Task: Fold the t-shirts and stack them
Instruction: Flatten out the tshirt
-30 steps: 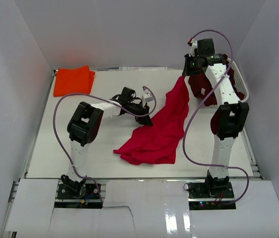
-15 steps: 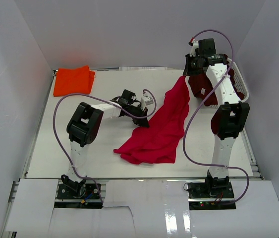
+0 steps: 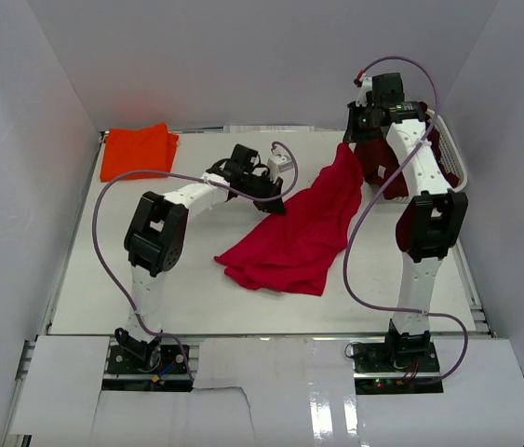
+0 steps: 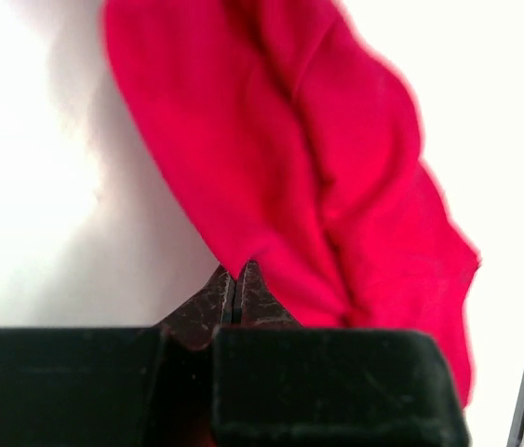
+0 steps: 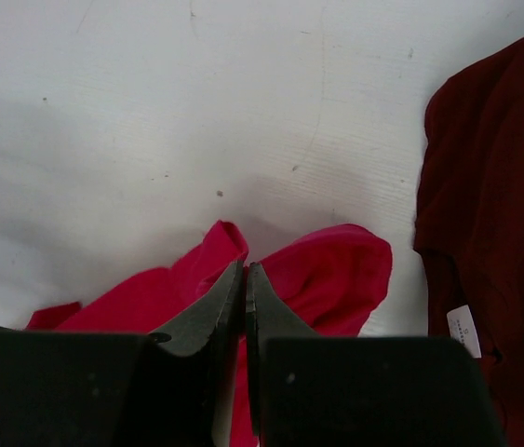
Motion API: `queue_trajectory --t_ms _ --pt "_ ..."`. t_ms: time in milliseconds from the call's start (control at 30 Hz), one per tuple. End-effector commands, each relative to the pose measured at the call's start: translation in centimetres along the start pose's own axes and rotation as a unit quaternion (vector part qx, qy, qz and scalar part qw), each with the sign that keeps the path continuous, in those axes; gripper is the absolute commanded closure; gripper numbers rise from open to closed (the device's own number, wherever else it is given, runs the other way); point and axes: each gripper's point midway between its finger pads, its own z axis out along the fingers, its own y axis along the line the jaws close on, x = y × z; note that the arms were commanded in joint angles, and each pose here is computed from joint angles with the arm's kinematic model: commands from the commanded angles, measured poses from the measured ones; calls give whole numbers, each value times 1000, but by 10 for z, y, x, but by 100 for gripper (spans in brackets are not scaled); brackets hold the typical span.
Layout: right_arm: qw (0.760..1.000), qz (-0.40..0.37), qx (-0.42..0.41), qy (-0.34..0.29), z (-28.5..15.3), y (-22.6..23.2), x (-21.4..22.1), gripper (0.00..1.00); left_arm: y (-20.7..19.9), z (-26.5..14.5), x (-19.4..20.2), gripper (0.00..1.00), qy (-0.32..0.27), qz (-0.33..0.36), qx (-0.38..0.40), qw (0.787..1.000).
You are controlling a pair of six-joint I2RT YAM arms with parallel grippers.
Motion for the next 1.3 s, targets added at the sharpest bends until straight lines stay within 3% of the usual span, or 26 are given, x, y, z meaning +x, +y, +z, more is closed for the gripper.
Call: queue_trajectory --t_ms 0,233,533,700,833,967,1267 --pt "1000 -3 -6 -11 6 -3 -4 92 -12 -15 -50 100 -31 27 5 999" --pt "1000 -3 0 -7 8 -6 -1 92 -9 -12 -74 100 -42 36 13 998" --pt "1000 3 23 -12 5 -12 -2 92 49 3 -98 100 -62 44 -97 992" --pt "998 6 51 -22 -2 -22 -7 92 55 9 -110 100 -82 33 -100 991" --pt "999 7 48 -18 -3 -21 -4 92 43 -8 -135 100 -109 33 -103 988" --pt "999 12 40 -13 -5 -17 3 92 33 -53 -163 100 -132 35 -171 976" --pt "998 -1 -56 -29 -46 53 15 92 -19 -107 -153 100 -110 -11 -187 976"
